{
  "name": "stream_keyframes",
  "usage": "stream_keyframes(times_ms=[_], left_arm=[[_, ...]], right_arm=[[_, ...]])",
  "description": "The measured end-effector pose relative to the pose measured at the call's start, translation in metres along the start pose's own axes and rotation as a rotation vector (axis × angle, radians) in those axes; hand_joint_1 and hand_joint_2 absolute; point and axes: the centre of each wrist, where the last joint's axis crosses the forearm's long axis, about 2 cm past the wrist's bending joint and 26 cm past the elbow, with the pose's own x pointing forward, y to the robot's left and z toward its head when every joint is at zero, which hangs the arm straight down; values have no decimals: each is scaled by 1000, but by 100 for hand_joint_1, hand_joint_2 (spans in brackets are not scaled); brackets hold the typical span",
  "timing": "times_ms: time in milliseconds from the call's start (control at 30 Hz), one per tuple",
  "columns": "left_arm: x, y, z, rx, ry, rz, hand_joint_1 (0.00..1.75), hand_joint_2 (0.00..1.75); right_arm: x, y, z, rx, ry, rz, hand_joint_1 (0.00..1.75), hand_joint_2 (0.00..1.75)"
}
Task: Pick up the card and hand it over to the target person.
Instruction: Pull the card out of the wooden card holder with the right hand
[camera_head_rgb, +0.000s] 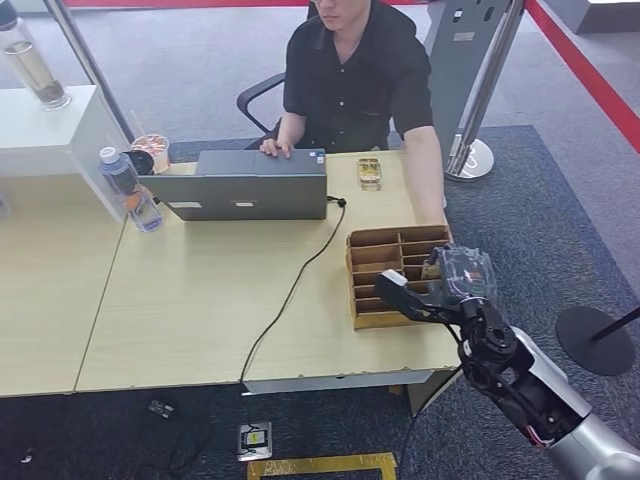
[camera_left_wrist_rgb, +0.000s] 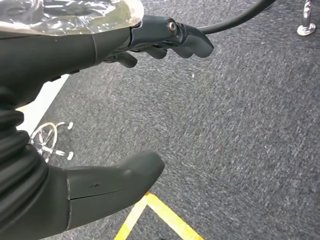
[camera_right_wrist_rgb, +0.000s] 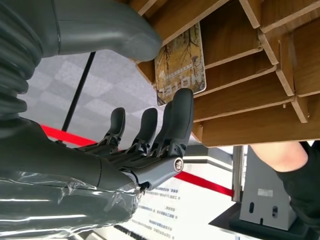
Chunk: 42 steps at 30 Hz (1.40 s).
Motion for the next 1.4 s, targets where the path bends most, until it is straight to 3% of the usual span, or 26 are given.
stream_keyframes(times_ms=[567,867,900,1000,1033,1200,1400], left_arm=[[-1,-1,1,-6,7,-2,0,175],[-1,-1,1,-5,10,-9,0,175],[-1,-1,1,-5,9,-10,0,175],[-1,-2,1,-7,7,-13,0,175],[-1,-2,2,-7,6,-13,0,175],[-1,-2,2,-9,2,-15,0,175],[0,-1,1,-16,-24,-28,0,175]], right_arm=[[4,-2,-2,10,-2,12,49,175],[5,2,0,31,-5,28,62,175],[5,3,0,36,-4,30,74,175],[6,4,-1,46,-2,35,144,175],[5,4,-1,48,-3,37,158,175],[5,3,-1,56,-6,43,174,175],[0,2,5,55,16,48,175,175]])
